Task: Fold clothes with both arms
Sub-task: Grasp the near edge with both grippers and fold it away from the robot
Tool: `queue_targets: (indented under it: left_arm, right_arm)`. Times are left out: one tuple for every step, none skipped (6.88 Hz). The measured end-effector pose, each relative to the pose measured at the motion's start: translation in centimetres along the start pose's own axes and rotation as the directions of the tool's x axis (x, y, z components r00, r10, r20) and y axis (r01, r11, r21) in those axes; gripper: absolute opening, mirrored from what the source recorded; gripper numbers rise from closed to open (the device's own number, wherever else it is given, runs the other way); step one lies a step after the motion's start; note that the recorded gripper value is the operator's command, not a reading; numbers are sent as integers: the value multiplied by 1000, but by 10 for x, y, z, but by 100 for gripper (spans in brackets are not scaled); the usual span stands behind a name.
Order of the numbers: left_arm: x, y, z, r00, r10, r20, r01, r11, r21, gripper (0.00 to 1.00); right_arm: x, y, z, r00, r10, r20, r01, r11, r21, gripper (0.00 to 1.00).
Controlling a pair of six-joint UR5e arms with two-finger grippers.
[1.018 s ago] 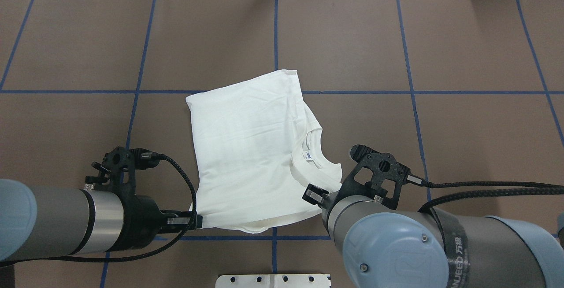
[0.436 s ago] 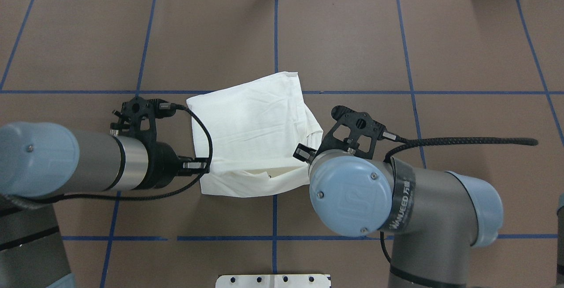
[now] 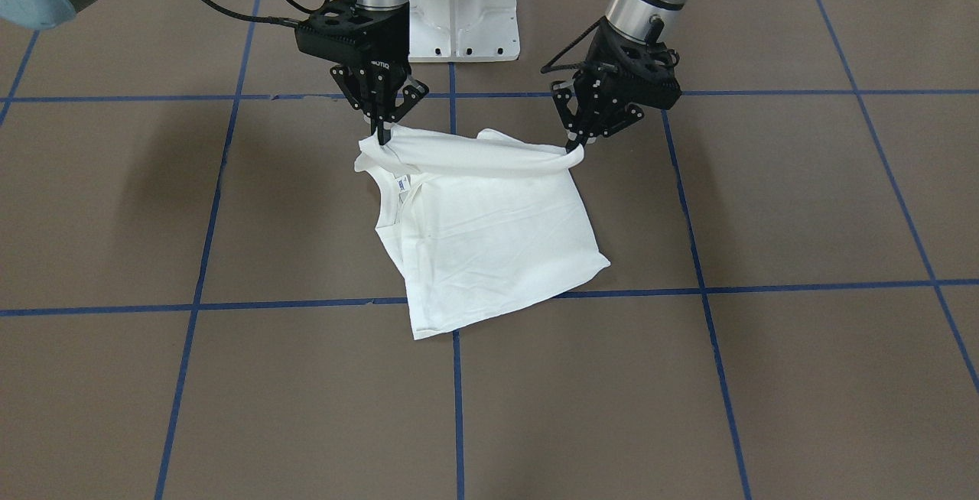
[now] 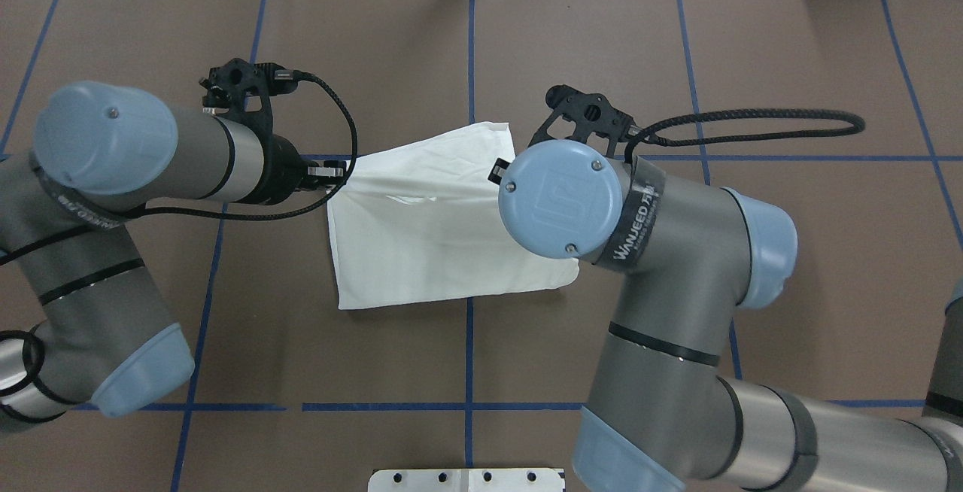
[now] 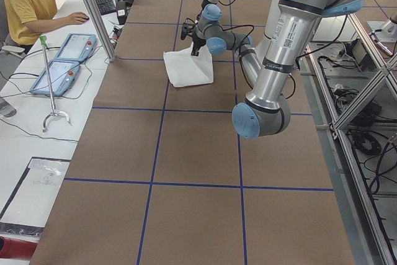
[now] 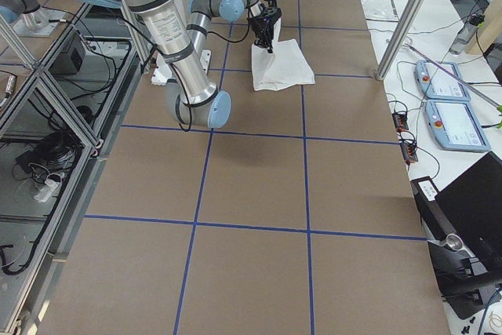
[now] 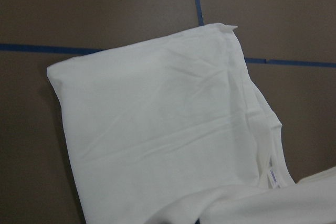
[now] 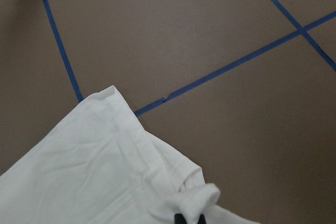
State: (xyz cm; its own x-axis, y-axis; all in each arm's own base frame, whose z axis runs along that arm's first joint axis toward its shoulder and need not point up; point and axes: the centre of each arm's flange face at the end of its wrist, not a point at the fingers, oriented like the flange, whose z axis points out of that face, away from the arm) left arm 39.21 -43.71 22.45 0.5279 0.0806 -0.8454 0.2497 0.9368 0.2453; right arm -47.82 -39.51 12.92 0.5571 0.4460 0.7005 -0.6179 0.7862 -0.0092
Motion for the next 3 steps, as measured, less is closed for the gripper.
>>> queue_targets:
  left_arm:
    - [-10,-20,21,999,0,45,0,1000,9,0]
    - [-16,-32,42,997,0,80,-1,1000,7,0]
    - [-20,-37,58,995,6,103,-6,1000,1,0]
  right_arm:
    - [-26,-12,25,1000,1,6,-1,1000,18,0]
    - [-57,-21,55,1000,3,9,-4,999,33,0]
    - [-85,-30,84,1000,11,7,-11,999,47,0]
